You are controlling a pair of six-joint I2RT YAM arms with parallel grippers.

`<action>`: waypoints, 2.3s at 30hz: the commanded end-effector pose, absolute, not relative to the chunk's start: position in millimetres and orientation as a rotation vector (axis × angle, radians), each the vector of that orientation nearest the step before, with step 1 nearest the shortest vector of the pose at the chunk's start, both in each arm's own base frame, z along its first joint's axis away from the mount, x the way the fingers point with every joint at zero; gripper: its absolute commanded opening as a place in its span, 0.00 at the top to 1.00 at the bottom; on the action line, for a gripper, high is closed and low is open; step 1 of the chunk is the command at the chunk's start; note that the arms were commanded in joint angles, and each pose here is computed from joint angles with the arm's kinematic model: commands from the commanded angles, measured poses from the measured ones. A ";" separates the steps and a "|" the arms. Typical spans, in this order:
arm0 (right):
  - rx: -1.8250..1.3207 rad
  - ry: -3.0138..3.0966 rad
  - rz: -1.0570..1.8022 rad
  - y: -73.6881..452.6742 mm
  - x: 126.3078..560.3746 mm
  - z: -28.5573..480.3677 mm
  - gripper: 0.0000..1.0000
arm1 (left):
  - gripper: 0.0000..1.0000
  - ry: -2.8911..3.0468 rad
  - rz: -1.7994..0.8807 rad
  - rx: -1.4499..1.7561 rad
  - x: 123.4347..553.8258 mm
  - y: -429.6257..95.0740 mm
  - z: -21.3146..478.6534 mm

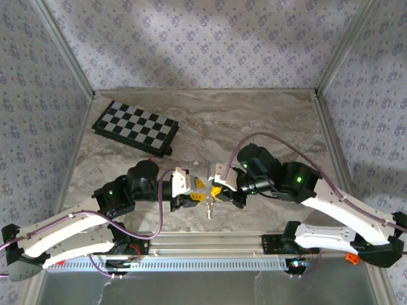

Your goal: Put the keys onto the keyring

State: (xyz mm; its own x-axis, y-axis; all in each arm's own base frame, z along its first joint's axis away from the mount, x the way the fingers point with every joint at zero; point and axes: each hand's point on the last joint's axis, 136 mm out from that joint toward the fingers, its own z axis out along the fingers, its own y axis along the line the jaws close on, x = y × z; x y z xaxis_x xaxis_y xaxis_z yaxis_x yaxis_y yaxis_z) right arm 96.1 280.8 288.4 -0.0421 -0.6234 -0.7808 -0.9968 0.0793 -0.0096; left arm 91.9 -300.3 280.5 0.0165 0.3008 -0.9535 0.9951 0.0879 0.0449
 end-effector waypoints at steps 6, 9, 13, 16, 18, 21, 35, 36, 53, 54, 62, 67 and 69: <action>-1.710 1.769 0.713 282.1 94.1 286.7 1.00 | 0.70 1.394 -0.991 1.394 82.8 -301.1 289.3; -1.718 1.761 0.723 284.3 92.7 288.8 1.00 | 0.73 1.386 -0.977 1.388 85.5 -302.4 290.6; -1.728 1.752 0.729 286.3 91.9 290.4 1.00 | 0.77 1.402 -0.965 1.400 87.5 -304.3 286.6; -1.732 1.747 0.738 287.5 91.0 290.3 1.00 | 0.76 1.412 -0.967 1.408 87.9 -305.8 284.6; -1.733 1.744 0.743 288.3 90.4 290.3 1.00 | 0.76 1.410 -0.978 1.411 86.8 -307.3 284.3; -1.740 1.736 0.756 290.0 89.3 290.4 1.00 | 0.76 1.402 -0.987 1.408 87.1 -310.0 285.3; -1.725 1.719 0.779 292.2 88.4 293.1 1.00 | 1.00 1.333 -1.052 1.350 83.2 -311.5 301.5; -1.707 1.710 0.778 292.7 90.0 295.1 0.96 | 1.00 1.312 -1.064 1.330 82.1 -310.0 306.2; -1.411 1.496 0.924 291.5 99.8 332.3 0.70 | 1.00 1.046 -1.255 1.217 63.9 -315.9 349.0; -1.408 1.493 0.926 290.9 99.7 333.3 0.71 | 1.00 1.042 -1.258 1.213 63.8 -316.2 349.1; -1.390 1.473 0.947 283.6 96.3 335.7 0.62 | 1.00 1.053 -1.257 1.207 63.9 -314.6 346.9; -1.377 1.487 0.930 283.0 101.3 335.1 0.79 | 1.00 1.056 -1.258 1.216 61.3 -315.1 345.4; -1.378 1.494 0.923 282.7 101.9 334.1 0.89 | 1.00 1.055 -1.255 1.216 60.7 -314.5 345.5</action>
State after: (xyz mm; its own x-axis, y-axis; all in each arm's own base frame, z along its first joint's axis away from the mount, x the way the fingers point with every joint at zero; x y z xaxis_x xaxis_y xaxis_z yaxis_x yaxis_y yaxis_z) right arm 91.7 280.2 327.7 -0.0134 -0.3643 -0.9312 -0.9972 0.0729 -0.0142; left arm 79.5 -316.6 321.2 0.0231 -0.0183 -0.9996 0.9997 0.0059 0.0230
